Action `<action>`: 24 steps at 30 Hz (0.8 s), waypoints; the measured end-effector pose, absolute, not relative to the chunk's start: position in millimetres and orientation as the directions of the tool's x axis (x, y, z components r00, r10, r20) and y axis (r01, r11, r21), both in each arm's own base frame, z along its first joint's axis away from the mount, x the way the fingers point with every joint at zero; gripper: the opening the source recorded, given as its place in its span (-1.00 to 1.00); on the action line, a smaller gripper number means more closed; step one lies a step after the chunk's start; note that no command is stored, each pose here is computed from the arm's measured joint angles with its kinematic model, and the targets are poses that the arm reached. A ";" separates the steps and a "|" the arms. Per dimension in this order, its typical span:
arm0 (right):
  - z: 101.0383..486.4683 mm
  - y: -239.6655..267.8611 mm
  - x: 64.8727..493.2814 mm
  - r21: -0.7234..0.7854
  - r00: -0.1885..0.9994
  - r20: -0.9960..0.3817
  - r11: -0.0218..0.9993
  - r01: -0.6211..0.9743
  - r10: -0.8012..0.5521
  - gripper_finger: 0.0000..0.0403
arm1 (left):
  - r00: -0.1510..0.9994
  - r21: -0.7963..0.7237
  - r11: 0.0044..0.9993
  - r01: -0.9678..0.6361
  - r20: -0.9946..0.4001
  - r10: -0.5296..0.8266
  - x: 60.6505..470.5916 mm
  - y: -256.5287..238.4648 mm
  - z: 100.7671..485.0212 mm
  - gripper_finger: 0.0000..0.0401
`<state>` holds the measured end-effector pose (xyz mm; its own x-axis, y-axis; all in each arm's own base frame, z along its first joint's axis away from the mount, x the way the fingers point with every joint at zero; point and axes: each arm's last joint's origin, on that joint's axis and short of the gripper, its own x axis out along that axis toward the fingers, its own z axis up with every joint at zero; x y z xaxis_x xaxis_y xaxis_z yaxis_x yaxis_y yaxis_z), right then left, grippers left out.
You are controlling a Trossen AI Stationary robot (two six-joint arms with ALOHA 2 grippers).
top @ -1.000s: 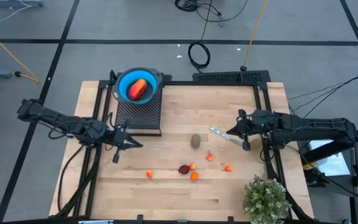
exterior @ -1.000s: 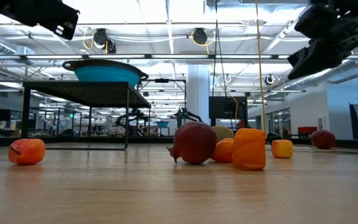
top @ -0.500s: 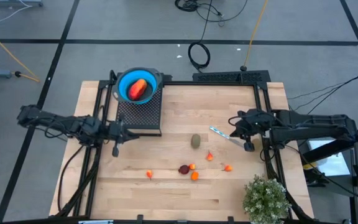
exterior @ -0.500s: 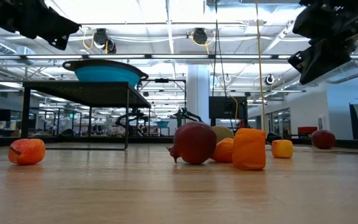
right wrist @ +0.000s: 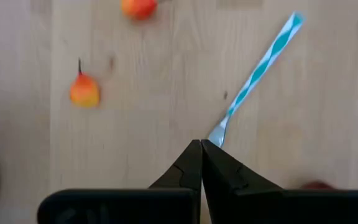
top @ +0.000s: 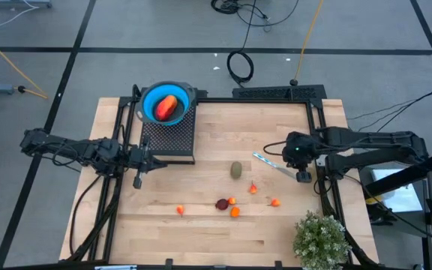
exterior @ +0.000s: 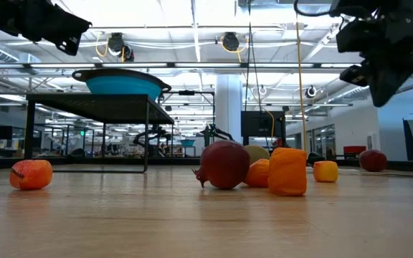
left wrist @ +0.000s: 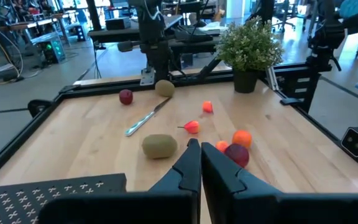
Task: Pick & Place Fruit
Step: Put the brown kiwi into the blue strainer bowl on the shelf
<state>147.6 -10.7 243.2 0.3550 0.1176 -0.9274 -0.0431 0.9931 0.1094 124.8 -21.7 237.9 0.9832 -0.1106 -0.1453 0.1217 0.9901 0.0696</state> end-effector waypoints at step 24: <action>221.1 -9.9 142.0 0.165 -0.037 -0.986 0.986 -0.008 0.165 -0.13 | 0.983 0.076 0.989 0.124 -0.146 -0.112 124.8 -21.8 237.8 -0.97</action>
<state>142.0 -9.9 221.1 -0.0366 0.1651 -0.9856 -0.0077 0.9862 0.1655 124.8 -21.8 237.8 0.9830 -0.1118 -0.1457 0.1238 0.9894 0.0758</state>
